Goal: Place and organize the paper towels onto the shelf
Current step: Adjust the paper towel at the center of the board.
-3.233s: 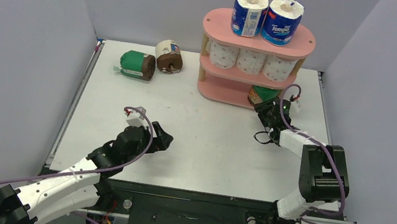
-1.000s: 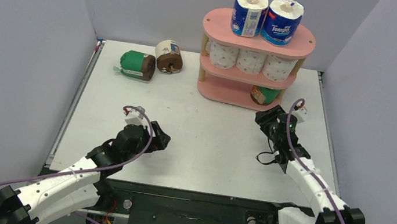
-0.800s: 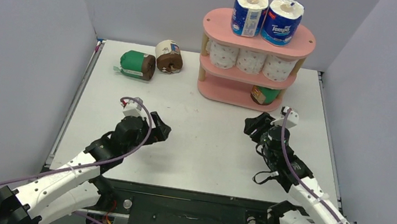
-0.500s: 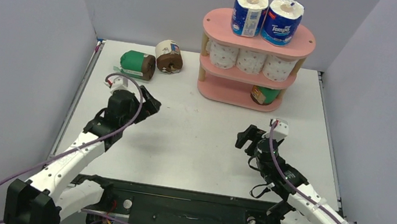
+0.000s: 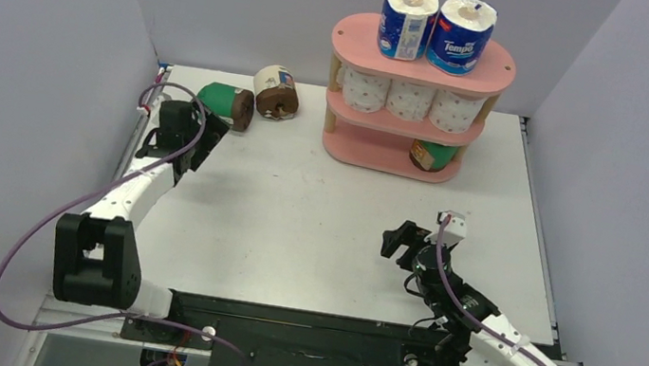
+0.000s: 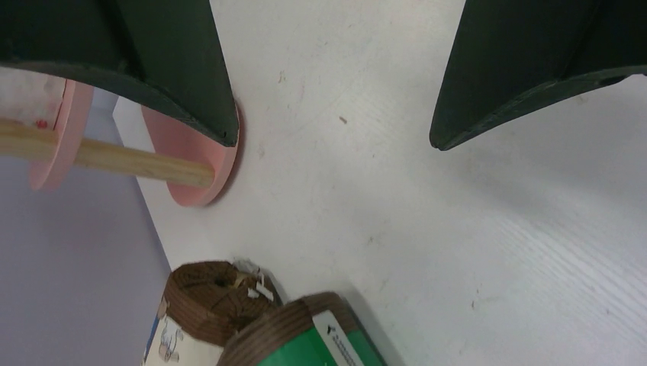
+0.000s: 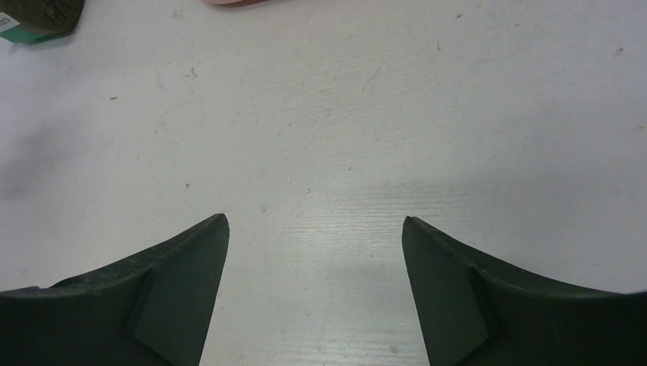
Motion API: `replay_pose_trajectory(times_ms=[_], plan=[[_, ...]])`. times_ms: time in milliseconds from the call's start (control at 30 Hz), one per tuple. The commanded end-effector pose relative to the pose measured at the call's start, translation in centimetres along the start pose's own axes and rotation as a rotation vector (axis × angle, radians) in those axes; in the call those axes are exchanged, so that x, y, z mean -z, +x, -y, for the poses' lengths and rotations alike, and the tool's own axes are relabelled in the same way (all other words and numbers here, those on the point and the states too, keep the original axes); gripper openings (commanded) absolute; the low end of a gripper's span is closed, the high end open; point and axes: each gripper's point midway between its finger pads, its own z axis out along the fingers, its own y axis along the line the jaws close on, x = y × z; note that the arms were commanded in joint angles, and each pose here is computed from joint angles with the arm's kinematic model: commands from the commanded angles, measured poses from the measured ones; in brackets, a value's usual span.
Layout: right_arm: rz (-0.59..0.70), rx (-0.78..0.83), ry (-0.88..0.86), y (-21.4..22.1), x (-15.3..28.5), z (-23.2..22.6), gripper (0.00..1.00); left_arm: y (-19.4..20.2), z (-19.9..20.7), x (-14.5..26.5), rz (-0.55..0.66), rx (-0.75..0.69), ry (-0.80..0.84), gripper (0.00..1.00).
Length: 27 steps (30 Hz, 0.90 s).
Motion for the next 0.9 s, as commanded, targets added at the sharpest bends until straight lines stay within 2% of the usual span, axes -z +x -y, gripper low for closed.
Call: replay_pose_trajectory(times_ms=[0,100,267,467,633,867], plan=[[0.036,-0.050,-0.137,-0.2,-0.3,-2.6,0.79,-6.3,2.6,-2.0,0.180,0.045,0.046,0.97],[-0.029,-0.026,-0.190,1.0,-0.4,-3.7,0.77,-9.7,3.0,-4.2,0.248,0.066,0.056,0.97],[-0.078,0.006,-0.228,1.5,-0.2,-4.6,0.75,-14.4,3.4,-7.4,0.271,0.085,0.100,0.97],[-0.037,0.014,-0.238,0.8,0.1,-4.5,0.75,-15.2,1.5,-13.6,0.198,0.099,0.125,0.94],[-0.013,0.021,-0.229,0.2,0.3,-4.2,0.74,-15.8,1.4,-16.5,0.218,0.093,0.171,0.94],[0.005,0.022,-0.200,-0.1,0.1,-3.8,0.74,-15.3,1.7,-20.4,0.180,0.112,0.218,0.95]])
